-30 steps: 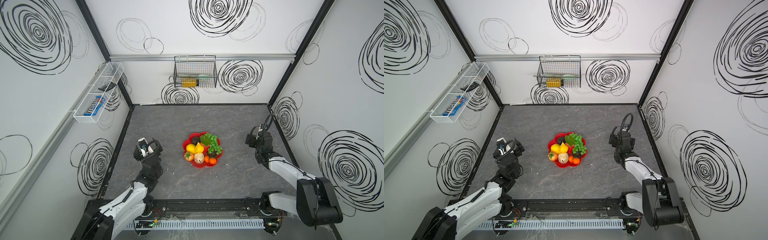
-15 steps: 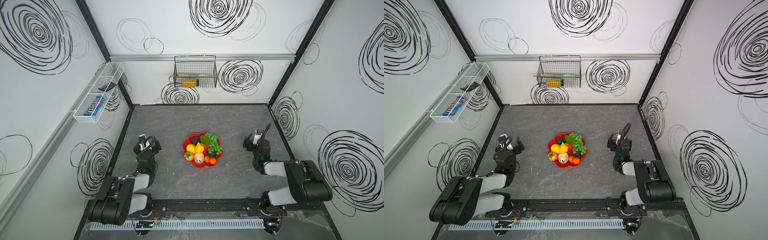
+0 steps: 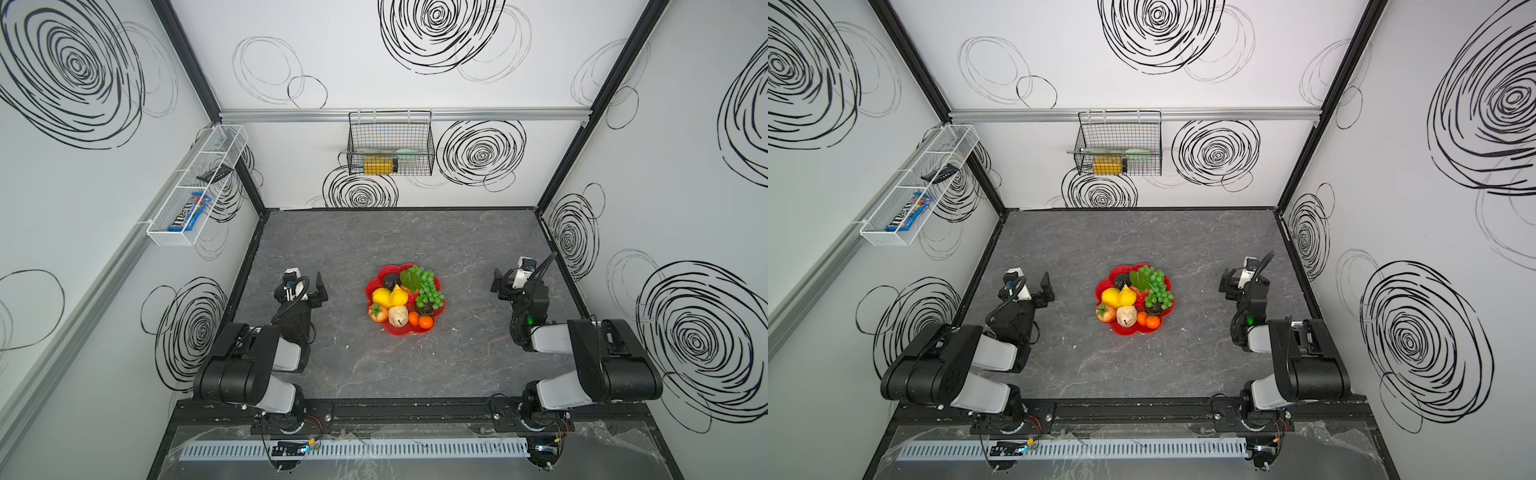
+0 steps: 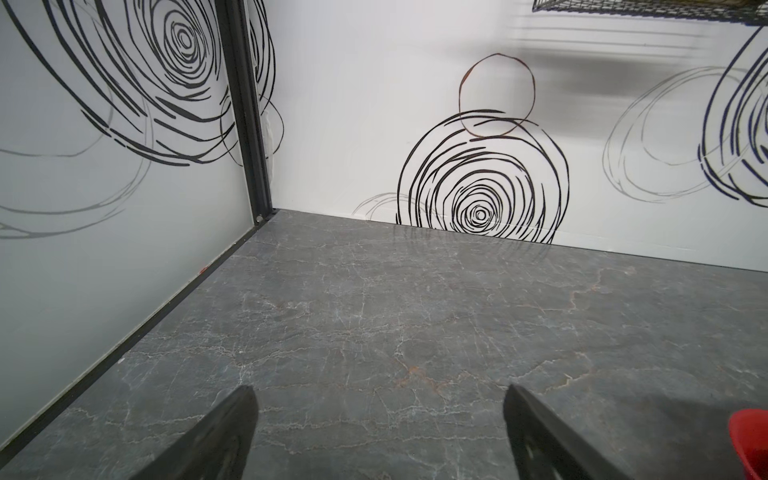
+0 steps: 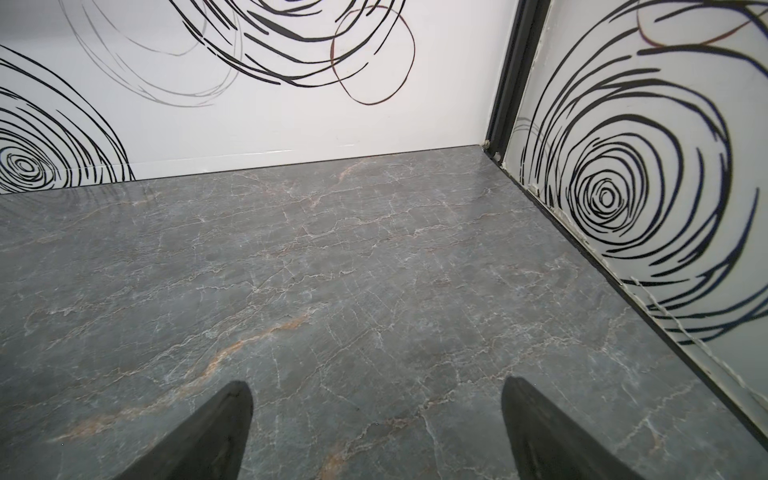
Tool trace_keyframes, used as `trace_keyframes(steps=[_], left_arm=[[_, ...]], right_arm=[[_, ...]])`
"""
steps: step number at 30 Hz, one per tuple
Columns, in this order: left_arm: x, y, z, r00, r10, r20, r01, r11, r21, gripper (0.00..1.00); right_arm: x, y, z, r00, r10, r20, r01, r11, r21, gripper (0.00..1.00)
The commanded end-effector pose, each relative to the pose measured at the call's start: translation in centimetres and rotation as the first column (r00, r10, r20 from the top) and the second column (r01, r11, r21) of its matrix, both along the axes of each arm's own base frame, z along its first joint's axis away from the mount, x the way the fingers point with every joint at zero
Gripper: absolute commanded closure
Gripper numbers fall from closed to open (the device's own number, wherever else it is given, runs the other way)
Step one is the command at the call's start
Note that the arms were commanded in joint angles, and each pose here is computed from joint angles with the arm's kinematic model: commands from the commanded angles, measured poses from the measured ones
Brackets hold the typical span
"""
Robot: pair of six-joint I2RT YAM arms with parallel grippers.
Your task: Place and organize the fake fruits in the fruit bowl
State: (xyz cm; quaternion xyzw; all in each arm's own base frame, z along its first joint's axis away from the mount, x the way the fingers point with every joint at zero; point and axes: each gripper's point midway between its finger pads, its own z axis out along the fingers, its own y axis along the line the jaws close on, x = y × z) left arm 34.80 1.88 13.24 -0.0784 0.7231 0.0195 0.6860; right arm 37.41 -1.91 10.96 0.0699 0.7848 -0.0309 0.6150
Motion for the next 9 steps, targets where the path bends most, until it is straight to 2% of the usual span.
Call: trace_keyframes(steps=[1,4,9], left_arm=[[0.5,-0.9,2.4,0.995,-0.057,0.087,0.055,0.998,0.029,0.04],[1.5,-1.6,1.9,0.994,-0.1,0.042,0.099,0.994,0.041,0.04],[1.6,-1.8,1.9,0.993,-0.11,0.04,0.108,0.993,0.045,0.04]], right_arm=[[0.1,0.3,0.8,0.999,0.006,0.042,-0.006,1.0,-0.002,0.03],[0.2,0.3,0.8,0.999,0.008,0.038,-0.008,1.0,0.0,0.03],[-0.1,0.3,0.9,0.999,0.008,0.046,-0.007,1.0,-0.005,0.03]])
